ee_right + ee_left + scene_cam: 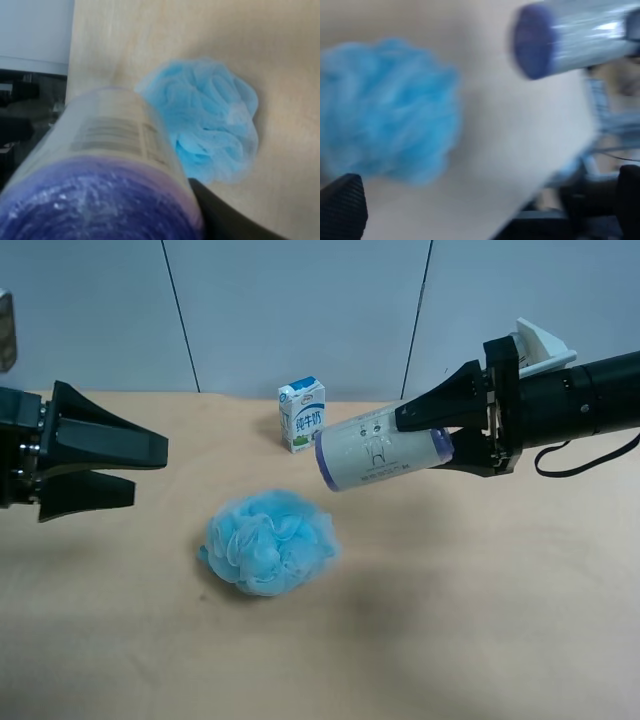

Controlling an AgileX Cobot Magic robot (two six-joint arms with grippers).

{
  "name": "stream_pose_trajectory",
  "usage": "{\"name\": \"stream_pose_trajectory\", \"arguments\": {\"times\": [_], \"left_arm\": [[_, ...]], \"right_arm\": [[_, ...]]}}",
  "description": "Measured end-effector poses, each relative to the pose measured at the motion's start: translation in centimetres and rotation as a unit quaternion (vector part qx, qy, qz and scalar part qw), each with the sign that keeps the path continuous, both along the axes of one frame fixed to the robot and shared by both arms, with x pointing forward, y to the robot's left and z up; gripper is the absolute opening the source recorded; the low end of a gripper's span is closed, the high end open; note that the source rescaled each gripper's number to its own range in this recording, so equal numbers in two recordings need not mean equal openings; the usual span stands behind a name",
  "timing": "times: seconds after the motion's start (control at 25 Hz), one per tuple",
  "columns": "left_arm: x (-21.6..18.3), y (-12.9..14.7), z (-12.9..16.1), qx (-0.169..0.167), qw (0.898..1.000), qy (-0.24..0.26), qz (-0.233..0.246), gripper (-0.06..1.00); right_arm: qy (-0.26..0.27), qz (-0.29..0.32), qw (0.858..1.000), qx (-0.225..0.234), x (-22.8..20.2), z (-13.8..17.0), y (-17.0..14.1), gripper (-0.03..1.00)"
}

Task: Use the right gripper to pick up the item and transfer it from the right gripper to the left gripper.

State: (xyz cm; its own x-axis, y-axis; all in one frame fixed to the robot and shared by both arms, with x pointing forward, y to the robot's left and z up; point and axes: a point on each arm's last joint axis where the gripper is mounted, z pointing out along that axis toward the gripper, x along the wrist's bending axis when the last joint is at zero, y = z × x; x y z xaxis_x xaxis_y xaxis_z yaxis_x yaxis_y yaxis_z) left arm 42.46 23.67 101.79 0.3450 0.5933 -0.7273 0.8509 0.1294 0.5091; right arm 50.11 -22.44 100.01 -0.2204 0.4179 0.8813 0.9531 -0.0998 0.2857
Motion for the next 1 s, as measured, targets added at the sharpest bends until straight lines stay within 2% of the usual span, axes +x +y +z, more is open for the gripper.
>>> {"name": "stream_pose_trajectory", "arguments": {"times": [0.16, 0.32, 0.48, 0.72, 1.0], "left_arm": [[1.7, -0.7, -1.2, -0.081, 0.996, 0.001, -0.031, 1.00], [3.7, -0.8, -2.6, -0.116, 0.992, 0.018, -0.047, 1.00], [5.9, -0.7, -3.5, -0.121, 0.991, 0.033, -0.046, 1.00], [7.2, -0.8, -4.4, -0.123, 0.990, 0.046, -0.047, 1.00], [7.3, -2.6, -3.8, -0.120, 0.989, 0.035, -0.085, 1.00]], "right_arm": [[0.000, 0.002, 1.000, 0.001, 0.0, 0.0, 0.1, 0.00], [0.000, 0.024, 1.000, 0.008, -0.4, 0.1, 1.7, 0.00], [-0.008, 0.033, 0.999, 0.041, -0.6, 0.7, 3.4, 0.00], [-0.018, 0.018, 0.997, 0.066, -0.3, 1.2, 3.7, 0.00], [-0.023, 0.005, 0.996, 0.081, -0.1, 1.5, 3.7, 0.00]]}}
